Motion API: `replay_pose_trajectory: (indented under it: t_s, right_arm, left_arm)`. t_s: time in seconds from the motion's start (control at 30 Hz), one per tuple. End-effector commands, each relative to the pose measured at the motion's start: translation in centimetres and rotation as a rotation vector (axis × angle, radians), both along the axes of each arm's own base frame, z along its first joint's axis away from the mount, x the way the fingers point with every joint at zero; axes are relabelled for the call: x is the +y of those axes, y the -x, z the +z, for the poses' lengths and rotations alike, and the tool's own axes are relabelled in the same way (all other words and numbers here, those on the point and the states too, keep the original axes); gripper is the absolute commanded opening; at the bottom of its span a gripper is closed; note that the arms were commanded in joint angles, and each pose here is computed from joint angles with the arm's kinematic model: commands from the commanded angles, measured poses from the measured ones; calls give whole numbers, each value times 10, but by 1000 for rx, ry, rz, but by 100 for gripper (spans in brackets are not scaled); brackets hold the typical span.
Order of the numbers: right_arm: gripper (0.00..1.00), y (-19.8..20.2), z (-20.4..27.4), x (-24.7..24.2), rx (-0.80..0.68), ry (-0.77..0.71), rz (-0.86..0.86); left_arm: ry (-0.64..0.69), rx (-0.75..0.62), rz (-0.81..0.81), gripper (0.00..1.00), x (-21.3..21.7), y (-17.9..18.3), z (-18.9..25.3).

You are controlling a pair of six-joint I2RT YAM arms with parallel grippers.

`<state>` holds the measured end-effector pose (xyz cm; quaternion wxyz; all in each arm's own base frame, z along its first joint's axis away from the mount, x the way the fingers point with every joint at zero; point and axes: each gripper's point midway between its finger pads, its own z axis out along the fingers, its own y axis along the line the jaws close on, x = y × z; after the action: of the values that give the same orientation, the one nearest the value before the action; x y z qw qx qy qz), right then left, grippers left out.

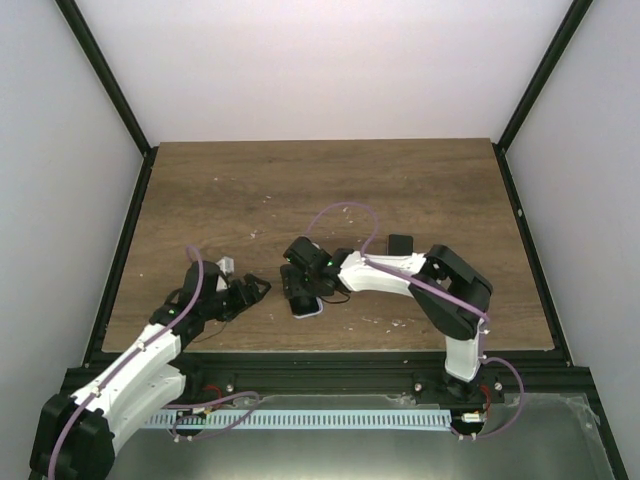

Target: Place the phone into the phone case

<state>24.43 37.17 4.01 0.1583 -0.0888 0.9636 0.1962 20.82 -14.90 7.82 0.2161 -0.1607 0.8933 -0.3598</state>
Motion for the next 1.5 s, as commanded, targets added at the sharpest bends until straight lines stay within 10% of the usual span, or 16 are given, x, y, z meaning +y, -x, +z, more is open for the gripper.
replay_pose_trajectory:
  t_s: [0.0,0.07,0.37,0.73,1.47]
  right_arm:
    - [87,-2,6,0,-28,6,-16]
    - [100,0,16,3,-36,-15,5]
    - [97,0,50,-18,-143,-29,58]
    - [56,-15,32,-44,-108,-123,60]
    - [40,2,-10,-30,31,-211,127]
  left_arm:
    - [6,-8,-11,89,-1,0,-2]
    - [-3,-10,-23,88,-2,-1,-2]
    - [9,-6,-54,74,-11,-10,0]
    - [45,39,-103,48,-30,-27,-12]
    - [17,101,-186,28,-57,-32,-36]
